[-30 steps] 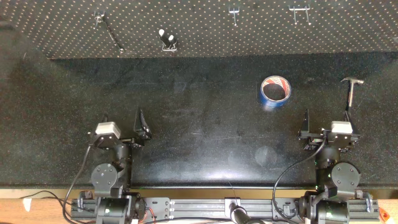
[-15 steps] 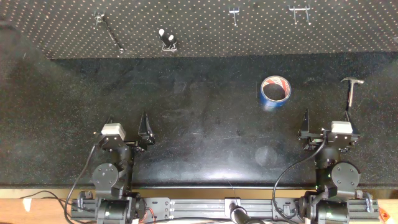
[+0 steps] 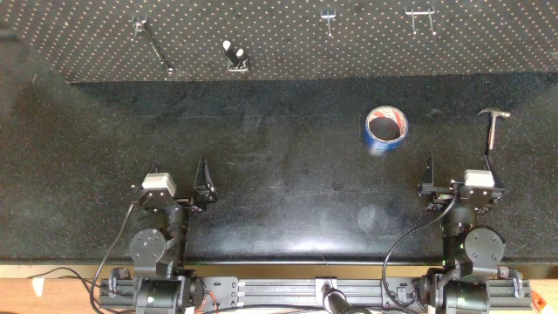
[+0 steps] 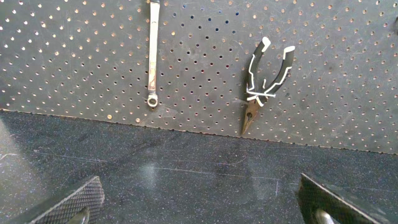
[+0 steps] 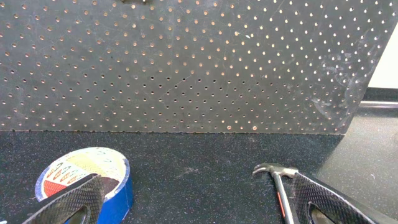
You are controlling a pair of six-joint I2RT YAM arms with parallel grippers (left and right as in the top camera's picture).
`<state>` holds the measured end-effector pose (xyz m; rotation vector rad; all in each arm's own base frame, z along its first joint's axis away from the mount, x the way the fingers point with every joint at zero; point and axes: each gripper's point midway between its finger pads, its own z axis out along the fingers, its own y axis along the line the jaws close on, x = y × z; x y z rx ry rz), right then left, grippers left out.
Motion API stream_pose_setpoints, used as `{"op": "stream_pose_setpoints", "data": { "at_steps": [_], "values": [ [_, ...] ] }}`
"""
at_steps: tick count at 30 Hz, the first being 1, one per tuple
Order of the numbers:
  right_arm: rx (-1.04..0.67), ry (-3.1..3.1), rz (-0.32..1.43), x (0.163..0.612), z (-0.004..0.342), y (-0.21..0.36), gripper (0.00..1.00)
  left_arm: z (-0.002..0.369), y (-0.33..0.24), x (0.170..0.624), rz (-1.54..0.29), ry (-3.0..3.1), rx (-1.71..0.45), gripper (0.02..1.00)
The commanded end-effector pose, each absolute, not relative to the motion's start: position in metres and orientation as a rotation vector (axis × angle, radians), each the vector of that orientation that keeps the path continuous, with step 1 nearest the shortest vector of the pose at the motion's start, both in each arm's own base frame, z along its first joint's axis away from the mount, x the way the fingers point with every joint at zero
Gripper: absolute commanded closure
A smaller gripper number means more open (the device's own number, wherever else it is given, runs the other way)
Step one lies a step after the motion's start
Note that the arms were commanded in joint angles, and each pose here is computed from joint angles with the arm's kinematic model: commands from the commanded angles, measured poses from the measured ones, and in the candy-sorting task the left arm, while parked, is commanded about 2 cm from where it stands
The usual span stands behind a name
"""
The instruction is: Place Tools Onto Pegboard
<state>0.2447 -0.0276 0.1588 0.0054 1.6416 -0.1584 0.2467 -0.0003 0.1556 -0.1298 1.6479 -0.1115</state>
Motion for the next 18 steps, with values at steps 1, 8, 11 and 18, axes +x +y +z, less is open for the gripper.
{"op": "stream_pose_setpoints", "data": {
  "at_steps": [1,8,11,18],
  "values": [
    [0.019,1.643,-0.163,0.244,0.157,-0.03,0.027,0.156,-0.002,0.246,-0.109,1.646,-0.108,0.023],
    [0.095,1.705,0.078,0.249,0.179,-0.01,0.025,0.156,-0.002,0.246,-0.109,1.646,-0.108,0.023],
    [0.202,1.903,0.196,0.245,0.189,-0.001,0.025,0.156,-0.002,0.246,-0.109,1.646,-0.108,0.023],
    [0.144,2.337,0.433,0.255,0.18,0.053,0.025,0.156,-0.002,0.246,-0.109,1.646,-0.108,0.023]
  ]
}}
